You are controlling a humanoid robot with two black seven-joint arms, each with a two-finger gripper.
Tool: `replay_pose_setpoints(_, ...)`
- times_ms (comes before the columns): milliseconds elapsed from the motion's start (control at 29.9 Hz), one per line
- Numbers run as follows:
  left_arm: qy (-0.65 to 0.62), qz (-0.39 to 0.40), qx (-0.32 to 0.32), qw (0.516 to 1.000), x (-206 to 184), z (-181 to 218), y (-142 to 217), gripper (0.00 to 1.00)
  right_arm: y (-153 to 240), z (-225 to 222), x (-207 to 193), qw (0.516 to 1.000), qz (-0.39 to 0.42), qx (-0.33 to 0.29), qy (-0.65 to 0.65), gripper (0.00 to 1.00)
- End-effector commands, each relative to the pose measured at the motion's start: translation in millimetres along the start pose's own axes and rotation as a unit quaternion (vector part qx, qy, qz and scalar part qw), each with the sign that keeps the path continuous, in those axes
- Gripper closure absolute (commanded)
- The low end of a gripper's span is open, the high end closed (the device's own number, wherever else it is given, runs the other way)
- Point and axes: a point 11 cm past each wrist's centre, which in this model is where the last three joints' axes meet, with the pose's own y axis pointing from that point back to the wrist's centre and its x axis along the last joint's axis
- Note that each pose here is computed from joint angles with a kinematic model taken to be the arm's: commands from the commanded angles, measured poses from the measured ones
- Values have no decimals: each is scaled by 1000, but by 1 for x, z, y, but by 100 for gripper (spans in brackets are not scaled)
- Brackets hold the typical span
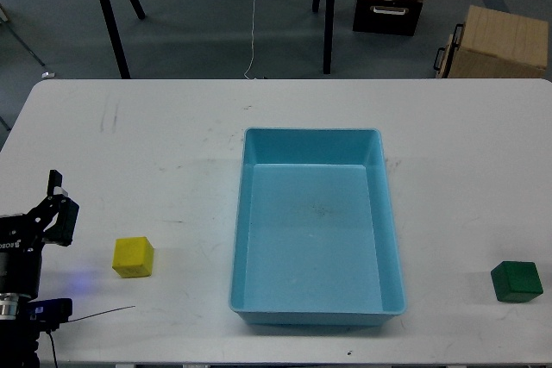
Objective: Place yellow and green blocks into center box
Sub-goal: 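Raise the right gripper and open it above the table edge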
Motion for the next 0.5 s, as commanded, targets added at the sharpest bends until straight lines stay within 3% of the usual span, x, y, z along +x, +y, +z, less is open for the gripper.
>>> replay_pose_setpoints(0,-2,-1,9,1000,0,-2,-1,0,-22,-29,-19,989,7,-95,116,0)
replay_pose_setpoints(200,-6,0,14,1000,0,-3,-1,0,-69,-44,-46,905,10,-238,352,0)
replay_pose_setpoints(301,-4,-2,24,1000,-1,-7,-3,0,-81,-17,-44,817,5,-335,469,0)
replay_pose_setpoints(468,-3,-14,30,999,-6,-10,-11,0,-105,14,-42,677,-15,-427,599,0)
